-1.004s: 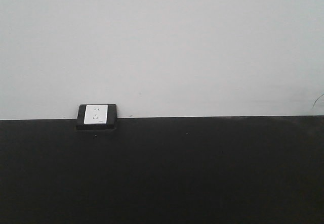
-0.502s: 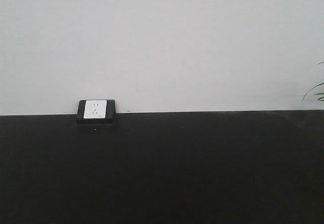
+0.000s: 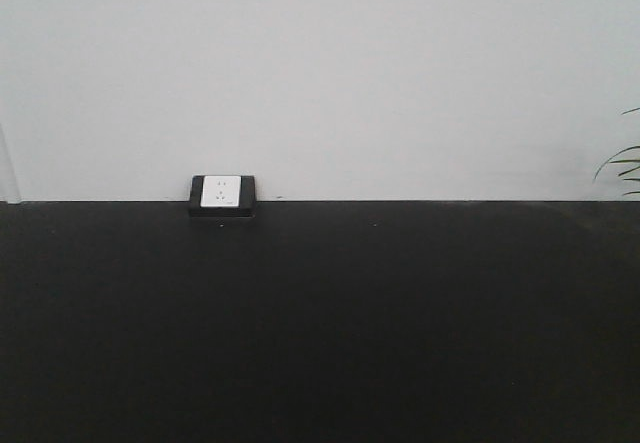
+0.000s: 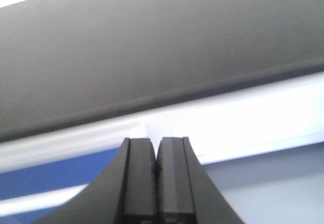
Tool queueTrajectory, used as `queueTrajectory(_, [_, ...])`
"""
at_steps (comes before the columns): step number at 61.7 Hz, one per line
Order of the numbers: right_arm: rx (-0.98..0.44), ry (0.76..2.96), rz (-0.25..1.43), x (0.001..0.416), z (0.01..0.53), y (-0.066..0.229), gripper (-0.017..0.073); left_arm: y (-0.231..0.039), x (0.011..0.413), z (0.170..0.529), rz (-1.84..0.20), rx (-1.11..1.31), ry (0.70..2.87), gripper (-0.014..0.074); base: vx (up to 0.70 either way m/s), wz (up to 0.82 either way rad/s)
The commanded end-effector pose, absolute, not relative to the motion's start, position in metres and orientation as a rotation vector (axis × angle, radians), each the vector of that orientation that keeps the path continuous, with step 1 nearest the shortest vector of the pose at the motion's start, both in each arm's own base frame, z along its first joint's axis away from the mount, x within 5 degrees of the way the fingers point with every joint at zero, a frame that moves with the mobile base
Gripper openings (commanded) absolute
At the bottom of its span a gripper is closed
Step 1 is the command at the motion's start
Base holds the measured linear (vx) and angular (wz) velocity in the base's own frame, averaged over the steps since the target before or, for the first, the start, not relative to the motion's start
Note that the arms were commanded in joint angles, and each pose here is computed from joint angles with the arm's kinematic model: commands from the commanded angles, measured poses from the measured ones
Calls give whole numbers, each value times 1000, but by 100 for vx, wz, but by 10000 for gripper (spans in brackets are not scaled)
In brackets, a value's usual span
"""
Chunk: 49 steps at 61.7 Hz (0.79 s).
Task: Grab beaker from right and move to left
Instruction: 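Hold the beaker in the right gripper while the base turns away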
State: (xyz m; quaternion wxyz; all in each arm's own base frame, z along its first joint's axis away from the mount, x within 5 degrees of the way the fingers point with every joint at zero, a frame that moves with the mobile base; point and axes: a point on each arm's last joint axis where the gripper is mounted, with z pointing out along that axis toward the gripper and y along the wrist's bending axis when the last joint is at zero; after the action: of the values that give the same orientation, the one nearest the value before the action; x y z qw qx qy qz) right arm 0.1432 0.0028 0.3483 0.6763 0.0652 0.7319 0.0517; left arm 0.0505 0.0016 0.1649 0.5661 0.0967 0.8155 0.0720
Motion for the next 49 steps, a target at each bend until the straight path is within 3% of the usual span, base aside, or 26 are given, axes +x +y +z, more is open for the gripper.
queueTrajectory(1, [102, 1565, 150, 142, 364, 7, -4, 1, 53, 166, 169, 225, 1847, -6, -31, 29])
queueTrajectory(25, [102, 1565, 150, 142, 364, 7, -4, 1, 53, 166, 169, 225, 1847, -6, -29, 40])
queueTrajectory(49, [99, 1563, 152, 142, 364, 7, -4, 1, 53, 166, 169, 225, 1847, -6, -23, 61])
